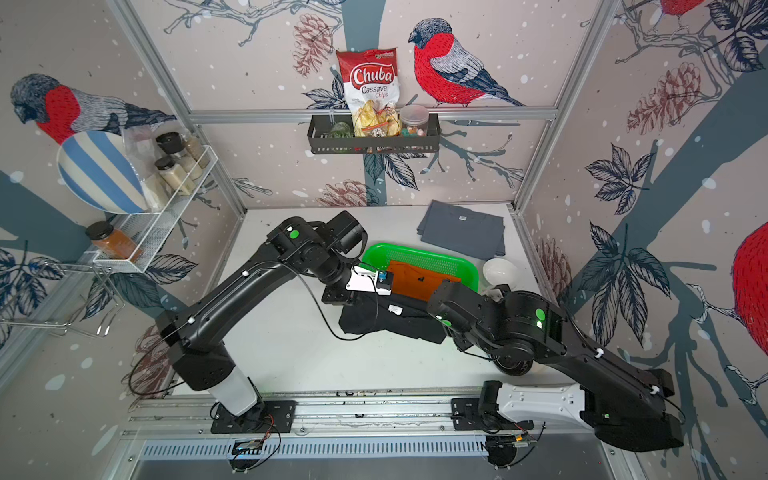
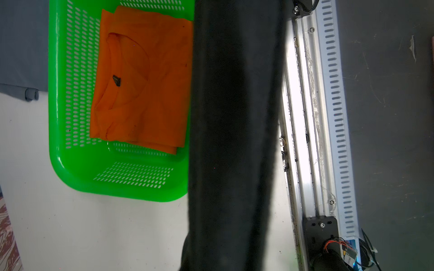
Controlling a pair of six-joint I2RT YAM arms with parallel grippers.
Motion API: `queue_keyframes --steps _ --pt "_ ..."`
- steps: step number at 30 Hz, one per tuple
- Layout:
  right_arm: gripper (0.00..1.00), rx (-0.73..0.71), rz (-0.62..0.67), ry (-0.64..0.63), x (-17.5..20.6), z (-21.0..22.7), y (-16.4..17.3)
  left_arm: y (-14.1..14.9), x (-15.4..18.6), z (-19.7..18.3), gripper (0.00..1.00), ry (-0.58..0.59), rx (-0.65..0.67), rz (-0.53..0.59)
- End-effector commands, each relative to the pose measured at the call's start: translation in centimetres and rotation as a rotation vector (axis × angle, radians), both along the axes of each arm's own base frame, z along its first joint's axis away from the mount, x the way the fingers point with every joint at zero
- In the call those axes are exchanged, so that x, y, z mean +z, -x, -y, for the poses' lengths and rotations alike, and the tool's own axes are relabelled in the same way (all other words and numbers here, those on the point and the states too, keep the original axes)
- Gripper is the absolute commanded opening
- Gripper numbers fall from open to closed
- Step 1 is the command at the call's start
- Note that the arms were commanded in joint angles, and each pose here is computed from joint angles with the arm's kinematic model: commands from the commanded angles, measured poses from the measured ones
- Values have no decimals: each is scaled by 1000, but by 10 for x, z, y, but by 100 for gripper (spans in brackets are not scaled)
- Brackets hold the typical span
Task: Put the folded t-shirts into the basket
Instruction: Place the T-shirt in the bin.
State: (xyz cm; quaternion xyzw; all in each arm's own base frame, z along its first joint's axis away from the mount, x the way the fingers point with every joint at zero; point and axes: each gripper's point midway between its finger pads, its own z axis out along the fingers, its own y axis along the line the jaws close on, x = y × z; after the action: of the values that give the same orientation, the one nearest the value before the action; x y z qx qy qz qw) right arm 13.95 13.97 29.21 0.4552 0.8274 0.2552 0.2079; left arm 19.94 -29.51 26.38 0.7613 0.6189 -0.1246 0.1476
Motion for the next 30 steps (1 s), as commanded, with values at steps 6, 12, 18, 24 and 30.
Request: queue_keyframes --steps 6,12,18,24,30 --pt "0 -245 -118 -10 -41 49 -12 -35 -23 23 0 -57 -68 27" --pt "0 -250 -198 0 -65 52 -32 -55 -38 35 0 -56 -92 15" --pt "0 -255 -253 -4 -81 59 -58 -86 -52 41 0 -34 -84 39" --pt "0 -245 -325 5 -105 62 -79 -116 -75 42 0 -51 -93 81" --pt "0 -245 -378 -23 -127 58 -100 -130 -87 51 0 -24 -92 81"
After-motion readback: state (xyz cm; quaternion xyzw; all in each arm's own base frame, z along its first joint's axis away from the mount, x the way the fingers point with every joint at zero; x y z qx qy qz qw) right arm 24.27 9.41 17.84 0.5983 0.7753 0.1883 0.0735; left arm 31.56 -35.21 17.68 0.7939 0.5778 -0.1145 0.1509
